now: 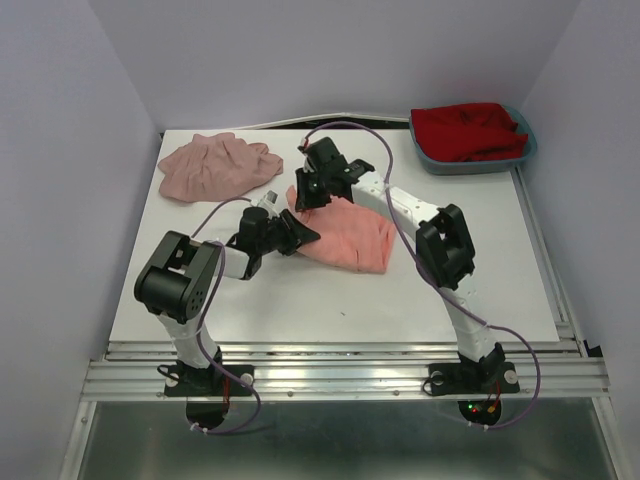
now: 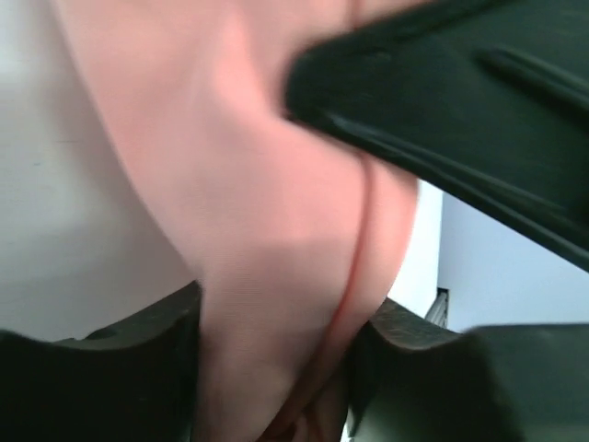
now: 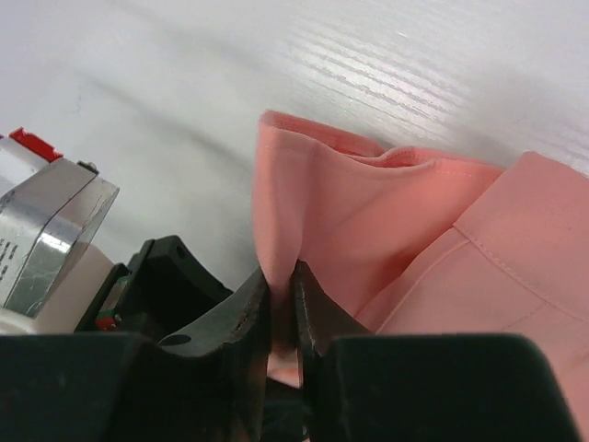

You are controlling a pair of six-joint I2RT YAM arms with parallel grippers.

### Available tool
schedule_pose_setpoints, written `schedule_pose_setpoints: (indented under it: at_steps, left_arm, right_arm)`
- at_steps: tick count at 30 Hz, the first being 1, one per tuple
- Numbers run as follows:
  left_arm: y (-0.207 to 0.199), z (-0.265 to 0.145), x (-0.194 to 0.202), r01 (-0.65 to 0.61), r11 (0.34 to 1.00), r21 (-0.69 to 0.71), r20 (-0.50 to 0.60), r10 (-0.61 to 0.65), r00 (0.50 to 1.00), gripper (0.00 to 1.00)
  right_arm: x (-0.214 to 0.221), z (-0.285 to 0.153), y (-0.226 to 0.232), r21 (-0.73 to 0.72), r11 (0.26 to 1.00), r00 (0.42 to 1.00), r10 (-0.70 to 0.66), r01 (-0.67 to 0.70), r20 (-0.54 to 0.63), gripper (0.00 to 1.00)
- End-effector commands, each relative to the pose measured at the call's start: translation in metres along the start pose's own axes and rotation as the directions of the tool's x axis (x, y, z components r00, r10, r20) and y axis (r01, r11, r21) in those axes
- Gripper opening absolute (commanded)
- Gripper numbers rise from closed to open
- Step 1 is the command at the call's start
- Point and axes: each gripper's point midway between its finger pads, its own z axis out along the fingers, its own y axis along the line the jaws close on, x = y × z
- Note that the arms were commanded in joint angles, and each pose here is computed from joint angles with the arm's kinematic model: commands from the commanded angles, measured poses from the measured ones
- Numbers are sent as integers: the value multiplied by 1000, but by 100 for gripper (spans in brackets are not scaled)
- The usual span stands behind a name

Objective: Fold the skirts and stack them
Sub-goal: Neatly place the folded skirt to the corner

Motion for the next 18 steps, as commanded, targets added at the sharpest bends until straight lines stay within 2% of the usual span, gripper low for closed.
schedule_pose_setpoints:
  at_steps: [1, 3, 4, 5, 6, 7, 9, 10, 12, 13, 14, 15, 18]
  left_arm:
    - [-2, 7, -14, -51, 998, -29, 36, 52, 998, 43]
    - [5, 7, -16, -59, 996, -71, 44, 62, 997, 40]
    - [7, 7, -18, -79, 993, -87, 46, 83, 996, 31]
    - [14, 6, -18, -76, 989, -128, 41, 81, 996, 29]
    - [14, 5, -19, -81, 987, -135, 41, 88, 995, 28]
    - [15, 3, -19, -89, 985, -145, 40, 96, 995, 27]
    - [17, 2, -22, -93, 982, -167, 50, 103, 993, 25]
    - [17, 1, -25, -97, 979, -179, 57, 108, 992, 2]
    - [23, -2, -25, -101, 972, -213, 58, 116, 992, 0]
    - [22, -4, -26, -100, 970, -221, 58, 116, 992, 0]
    - [21, -5, -27, -104, 970, -221, 59, 120, 991, 0]
    - [20, -7, -28, -106, 970, -220, 64, 123, 990, 0]
    - [20, -11, -29, -107, 968, -228, 67, 125, 990, 0]
  right_arm:
    - [-17, -8, 9, -49, 999, 998, -14, 17, 53, 40]
    - [-38, -24, -5, -33, 999, 995, -23, 26, 101, 52]
    - [-47, -32, -11, -26, 999, 992, -26, 29, 123, 57]
    - [-55, -40, -19, -15, 999, 989, -41, 43, 140, 66]
    - [-74, -62, -34, -3, 1000, 982, -28, 29, 187, 70]
    - [-76, -69, -48, 8, 1000, 982, -14, 12, 190, 77]
    - [-84, -92, -71, 21, 1000, 976, 6, -11, 216, 81]
    - [-98, -121, -92, 39, 998, 964, 31, -43, 264, 83]
    - [-80, -134, -121, 50, 993, 966, 90, -105, 242, 95]
    - [-85, -162, -139, 66, 987, 951, 122, -146, 285, 100]
    - [-80, -169, -151, 83, 979, 942, 155, -187, 297, 100]
    - [-56, -167, -170, 124, 965, 944, 194, -233, 266, 100]
    - [-33, -189, -198, 232, 930, 931, 212, -285, 297, 100]
